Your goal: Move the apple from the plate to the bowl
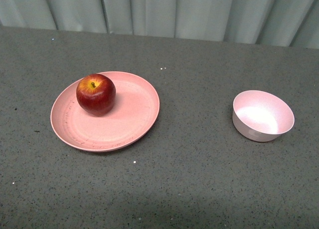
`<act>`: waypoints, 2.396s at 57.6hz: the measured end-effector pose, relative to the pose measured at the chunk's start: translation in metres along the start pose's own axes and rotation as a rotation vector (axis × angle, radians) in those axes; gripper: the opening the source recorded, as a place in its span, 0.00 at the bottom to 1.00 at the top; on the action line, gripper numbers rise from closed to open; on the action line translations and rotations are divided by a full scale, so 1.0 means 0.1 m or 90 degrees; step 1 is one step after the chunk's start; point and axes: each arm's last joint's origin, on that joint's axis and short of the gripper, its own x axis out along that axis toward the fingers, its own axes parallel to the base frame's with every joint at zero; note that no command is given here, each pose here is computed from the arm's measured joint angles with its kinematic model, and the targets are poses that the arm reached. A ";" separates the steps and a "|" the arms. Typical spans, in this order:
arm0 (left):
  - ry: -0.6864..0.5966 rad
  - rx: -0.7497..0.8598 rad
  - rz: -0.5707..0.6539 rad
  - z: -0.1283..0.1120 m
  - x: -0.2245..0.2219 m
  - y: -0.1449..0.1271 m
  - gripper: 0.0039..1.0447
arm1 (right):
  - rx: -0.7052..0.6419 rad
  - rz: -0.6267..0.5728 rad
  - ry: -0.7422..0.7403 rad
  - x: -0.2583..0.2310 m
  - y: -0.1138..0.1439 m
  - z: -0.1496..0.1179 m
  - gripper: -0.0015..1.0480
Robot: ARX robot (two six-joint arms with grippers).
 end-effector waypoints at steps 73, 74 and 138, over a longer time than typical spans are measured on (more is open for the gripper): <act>0.000 0.000 0.000 0.00 0.00 0.00 0.94 | 0.000 0.000 0.000 0.00 0.00 0.00 0.91; 0.000 0.000 0.000 0.00 0.00 0.00 0.94 | 0.000 0.000 0.000 0.00 0.00 0.00 0.91; 0.000 0.000 0.000 0.00 0.00 0.00 0.94 | -0.112 0.150 0.385 1.54 0.23 -0.33 0.91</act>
